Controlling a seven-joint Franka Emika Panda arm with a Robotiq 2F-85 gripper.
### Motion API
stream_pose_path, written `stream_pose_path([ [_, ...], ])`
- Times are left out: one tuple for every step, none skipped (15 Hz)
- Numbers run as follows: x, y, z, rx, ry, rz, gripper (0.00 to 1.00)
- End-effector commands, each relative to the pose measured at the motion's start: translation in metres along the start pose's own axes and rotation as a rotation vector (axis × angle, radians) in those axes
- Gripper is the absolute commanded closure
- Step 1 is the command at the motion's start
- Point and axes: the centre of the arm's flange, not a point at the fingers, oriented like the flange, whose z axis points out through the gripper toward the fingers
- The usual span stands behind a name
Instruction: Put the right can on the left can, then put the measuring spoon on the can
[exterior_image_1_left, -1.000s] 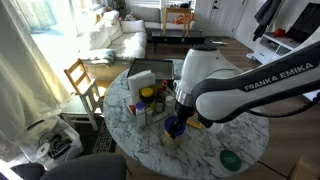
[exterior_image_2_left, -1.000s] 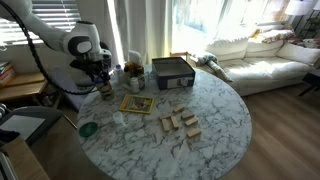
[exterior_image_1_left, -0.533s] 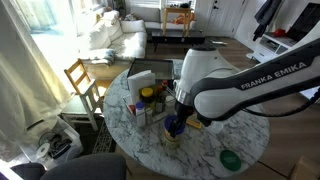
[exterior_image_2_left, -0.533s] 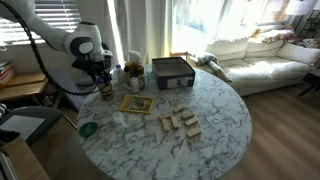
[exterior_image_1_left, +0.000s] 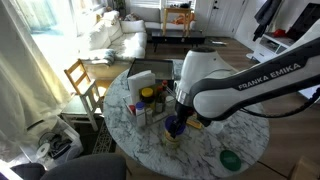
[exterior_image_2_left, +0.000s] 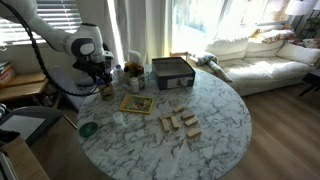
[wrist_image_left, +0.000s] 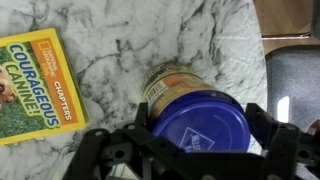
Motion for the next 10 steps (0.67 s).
stream_pose_path([
  [0.0042, 0.003, 0.0046, 0.012, -0.018, 0.002, 0.3],
  [0.0043, 0.0029, 0.005, 0.012, -0.02, 0.002, 0.3],
  [0.0043, 0.0028, 0.0053, 0.012, -0.021, 0.002, 0.3],
  [0.0042, 0.0028, 0.0055, 0.012, -0.022, 0.002, 0.3],
  [0.0042, 0.0027, 0.0055, 0.012, -0.023, 0.002, 0.3],
  [0.004, 0.0027, 0.0054, 0.012, -0.025, 0.002, 0.3],
  [0.0038, 0.0026, 0.0054, 0.011, -0.027, 0.001, 0.3],
  [0.0036, 0.0026, 0.0054, 0.008, -0.028, 0.002, 0.01],
  [0.0034, 0.0027, 0.0055, 0.011, -0.032, 0.001, 0.0],
  [0.003, 0.0029, 0.0067, 0.01, -0.036, 0.002, 0.0],
])
